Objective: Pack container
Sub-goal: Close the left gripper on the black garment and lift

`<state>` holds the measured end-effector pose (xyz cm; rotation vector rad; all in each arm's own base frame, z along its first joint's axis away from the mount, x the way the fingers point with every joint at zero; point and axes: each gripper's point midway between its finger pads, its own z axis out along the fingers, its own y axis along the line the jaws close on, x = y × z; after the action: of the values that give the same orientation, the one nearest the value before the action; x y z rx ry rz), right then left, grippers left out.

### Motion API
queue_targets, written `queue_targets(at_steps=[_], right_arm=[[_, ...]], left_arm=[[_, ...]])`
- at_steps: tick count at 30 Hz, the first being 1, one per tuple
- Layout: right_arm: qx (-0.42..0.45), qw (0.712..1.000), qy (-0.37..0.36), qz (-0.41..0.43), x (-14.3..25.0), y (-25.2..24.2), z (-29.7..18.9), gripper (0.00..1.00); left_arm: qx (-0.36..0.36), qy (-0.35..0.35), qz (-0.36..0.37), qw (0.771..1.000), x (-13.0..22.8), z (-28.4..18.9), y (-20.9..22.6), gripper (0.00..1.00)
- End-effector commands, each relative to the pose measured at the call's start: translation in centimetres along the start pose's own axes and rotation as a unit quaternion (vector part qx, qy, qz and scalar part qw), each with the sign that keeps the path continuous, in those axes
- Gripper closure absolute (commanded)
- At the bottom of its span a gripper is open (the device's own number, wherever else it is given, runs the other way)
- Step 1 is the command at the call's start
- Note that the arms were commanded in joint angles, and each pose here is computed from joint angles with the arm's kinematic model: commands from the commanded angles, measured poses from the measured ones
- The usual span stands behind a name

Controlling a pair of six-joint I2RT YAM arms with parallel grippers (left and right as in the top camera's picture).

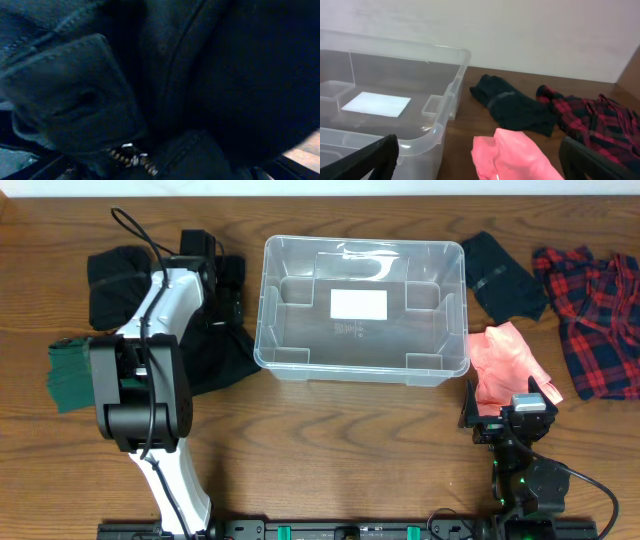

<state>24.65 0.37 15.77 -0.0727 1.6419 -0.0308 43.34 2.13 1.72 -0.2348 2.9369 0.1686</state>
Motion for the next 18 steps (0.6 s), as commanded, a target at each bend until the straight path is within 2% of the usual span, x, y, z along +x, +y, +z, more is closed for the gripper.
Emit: queue_targets(at_steps=[1,3,6,9,14,18], right_arm=[[-0.001,1.000,0.000,-0.005,0.05,0.03,-0.02,0.01],[-0.001,1.000,0.000,-0.005,0.05,0.03,-0.02,0.01],[-0.001,1.000,0.000,-0.005,0.05,0.03,-0.02,0.01],[-0.001,1.000,0.000,-0.005,0.04,0.03,-0.02,0.01],[-0.001,1.000,0.000,-0.005,0.04,0.03,-0.02,0.01],[-0.001,1.000,0.000,-0.005,0.04,0.03,-0.02,0.01]], left_arm=[[0.004,0.029,-0.006,1.000,2.02,1.40,-0.05,0.02],[0.003,0.031,-0.006,1.000,2.20,1.51,-0.05,0.00],[0.003,0.031,-0.006,0.999,2.25,1.53,-0.05,0.12],[0.003,0.031,-0.006,0.999,2.25,1.53,-0.05,0.32],[0.003,0.031,-0.006,0.999,2.25,1.53,-0.05,0.50],[0.003,0.031,-0.006,1.000,2.21,1.48,-0.05,0.80]])
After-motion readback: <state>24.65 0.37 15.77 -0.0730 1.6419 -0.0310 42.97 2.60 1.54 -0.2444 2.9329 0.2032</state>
